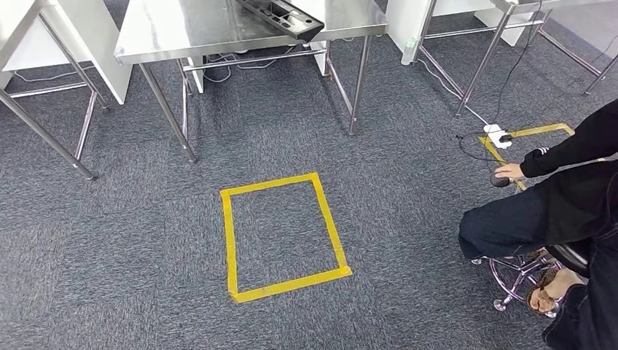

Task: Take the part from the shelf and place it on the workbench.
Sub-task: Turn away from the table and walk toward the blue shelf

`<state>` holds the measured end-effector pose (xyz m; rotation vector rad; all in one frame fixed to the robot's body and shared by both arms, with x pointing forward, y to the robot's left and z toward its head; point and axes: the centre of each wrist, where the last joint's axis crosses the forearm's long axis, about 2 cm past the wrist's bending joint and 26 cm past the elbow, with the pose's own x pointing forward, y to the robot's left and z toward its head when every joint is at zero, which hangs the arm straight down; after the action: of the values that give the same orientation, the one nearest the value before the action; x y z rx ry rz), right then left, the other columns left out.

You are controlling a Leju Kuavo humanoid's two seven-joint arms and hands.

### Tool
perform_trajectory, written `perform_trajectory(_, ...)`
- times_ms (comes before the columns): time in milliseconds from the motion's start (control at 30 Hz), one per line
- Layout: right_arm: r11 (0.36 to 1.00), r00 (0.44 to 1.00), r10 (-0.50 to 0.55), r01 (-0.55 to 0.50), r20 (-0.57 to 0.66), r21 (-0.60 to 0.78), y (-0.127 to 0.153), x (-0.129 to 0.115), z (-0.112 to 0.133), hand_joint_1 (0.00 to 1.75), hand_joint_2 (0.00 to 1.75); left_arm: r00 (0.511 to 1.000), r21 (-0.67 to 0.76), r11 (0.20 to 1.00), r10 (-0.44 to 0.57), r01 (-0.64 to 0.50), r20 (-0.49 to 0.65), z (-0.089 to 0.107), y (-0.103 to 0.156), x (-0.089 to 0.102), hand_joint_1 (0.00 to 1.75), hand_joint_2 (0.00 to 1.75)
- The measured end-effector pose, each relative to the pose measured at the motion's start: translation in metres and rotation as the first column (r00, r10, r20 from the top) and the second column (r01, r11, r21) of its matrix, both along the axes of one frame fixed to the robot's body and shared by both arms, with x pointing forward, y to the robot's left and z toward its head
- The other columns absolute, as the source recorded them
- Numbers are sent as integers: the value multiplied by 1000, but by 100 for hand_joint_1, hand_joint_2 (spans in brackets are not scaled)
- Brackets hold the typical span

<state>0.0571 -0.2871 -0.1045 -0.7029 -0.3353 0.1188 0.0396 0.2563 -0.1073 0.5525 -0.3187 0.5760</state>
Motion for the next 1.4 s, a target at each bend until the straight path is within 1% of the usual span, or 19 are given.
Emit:
perform_trajectory(267,1000,1000,-27,27,-1,-2,-4,-3,0,0,0,1000,-10,1000,-1,1,-2,0,-4,0,0,0)
perform_trajectory(567,999,999,-33,33,9,10,0,1,0,0,0,1000,-5,1000,0,0,-3,0,-1,0,0,0)
perform_trajectory(733,999,1000,-30,30,8,17,0,-2,0,0,0,1000,-6,1000,1,-1,-10,0,-1,-3,0,0)
perform_trajectory(933,999,999,-30,30,11,23,2,0,0,0,0,1000,-4,1000,1,-1,-10,0,0,-3,0,0)
perform_trajectory(1300,999,1000,-27,26,12,19,-3,-2,-1,0,0,1000,-16,1000,2,-3,-12,0,-6,-3,0,0)
perform_trajectory(1400,1000,1000,-20,20,16,22,-3,1,0,0,0,1000,-13,1000,4,-4,-13,0,-5,-2,0,0)
